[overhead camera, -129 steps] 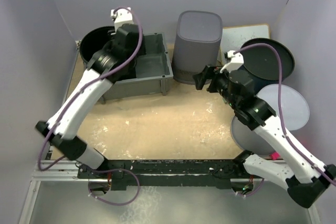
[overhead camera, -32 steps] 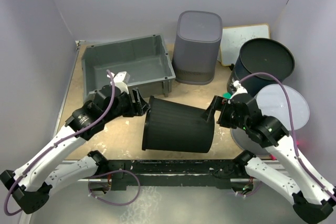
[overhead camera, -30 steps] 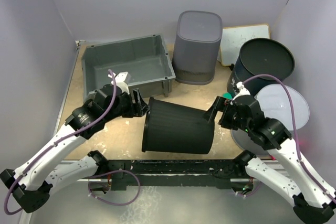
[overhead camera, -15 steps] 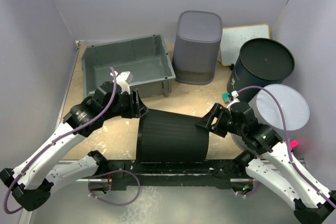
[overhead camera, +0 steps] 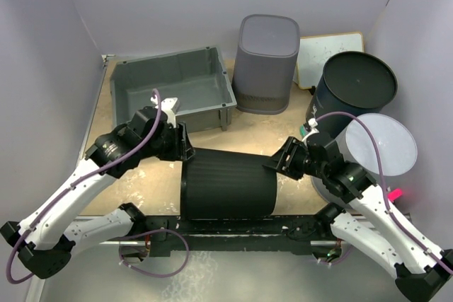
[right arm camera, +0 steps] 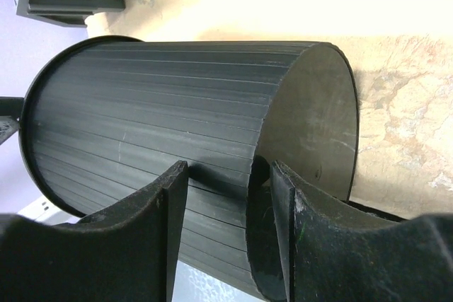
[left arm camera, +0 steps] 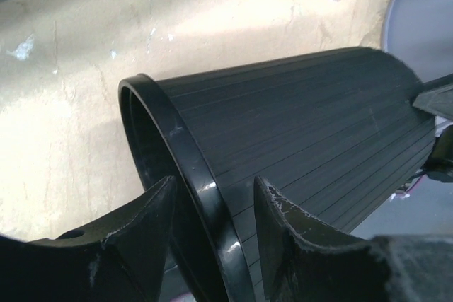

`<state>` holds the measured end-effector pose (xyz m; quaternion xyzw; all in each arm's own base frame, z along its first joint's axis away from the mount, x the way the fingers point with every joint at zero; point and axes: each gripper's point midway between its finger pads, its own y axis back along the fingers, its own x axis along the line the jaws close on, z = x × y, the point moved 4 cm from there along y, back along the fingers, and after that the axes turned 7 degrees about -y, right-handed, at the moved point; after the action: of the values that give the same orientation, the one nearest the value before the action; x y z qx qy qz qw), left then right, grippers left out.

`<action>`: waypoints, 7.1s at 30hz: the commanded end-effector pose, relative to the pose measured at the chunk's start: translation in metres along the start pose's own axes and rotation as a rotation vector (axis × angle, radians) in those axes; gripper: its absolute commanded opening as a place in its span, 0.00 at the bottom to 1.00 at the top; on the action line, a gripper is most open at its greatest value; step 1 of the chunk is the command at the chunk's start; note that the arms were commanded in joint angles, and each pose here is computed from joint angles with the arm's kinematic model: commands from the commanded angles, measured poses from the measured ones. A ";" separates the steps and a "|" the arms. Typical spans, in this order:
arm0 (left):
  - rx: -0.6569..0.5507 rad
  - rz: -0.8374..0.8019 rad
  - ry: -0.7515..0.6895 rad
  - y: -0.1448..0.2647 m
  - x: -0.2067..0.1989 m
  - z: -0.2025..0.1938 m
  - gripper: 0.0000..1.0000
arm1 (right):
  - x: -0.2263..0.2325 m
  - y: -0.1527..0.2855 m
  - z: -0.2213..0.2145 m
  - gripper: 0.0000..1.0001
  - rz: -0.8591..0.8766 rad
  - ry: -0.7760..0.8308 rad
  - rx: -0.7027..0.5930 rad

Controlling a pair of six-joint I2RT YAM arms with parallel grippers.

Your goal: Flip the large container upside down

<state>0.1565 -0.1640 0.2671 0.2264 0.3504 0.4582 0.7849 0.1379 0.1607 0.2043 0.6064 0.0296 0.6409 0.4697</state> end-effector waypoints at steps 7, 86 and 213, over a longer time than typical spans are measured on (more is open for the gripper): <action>0.163 0.118 -0.057 0.003 0.016 -0.017 0.38 | 0.021 0.008 0.009 0.51 0.082 0.030 -0.038; -0.291 0.199 0.276 -0.033 0.016 0.050 0.27 | 0.027 0.032 0.044 0.56 -0.025 0.227 -0.221; -0.297 -0.035 0.090 -0.063 -0.029 0.085 0.19 | 0.082 0.049 -0.031 0.70 0.555 0.626 0.380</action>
<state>0.2544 -0.2263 0.2552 0.0884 0.3492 0.5222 0.7730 0.1126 0.2082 0.3061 0.4129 0.0663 0.8976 0.1393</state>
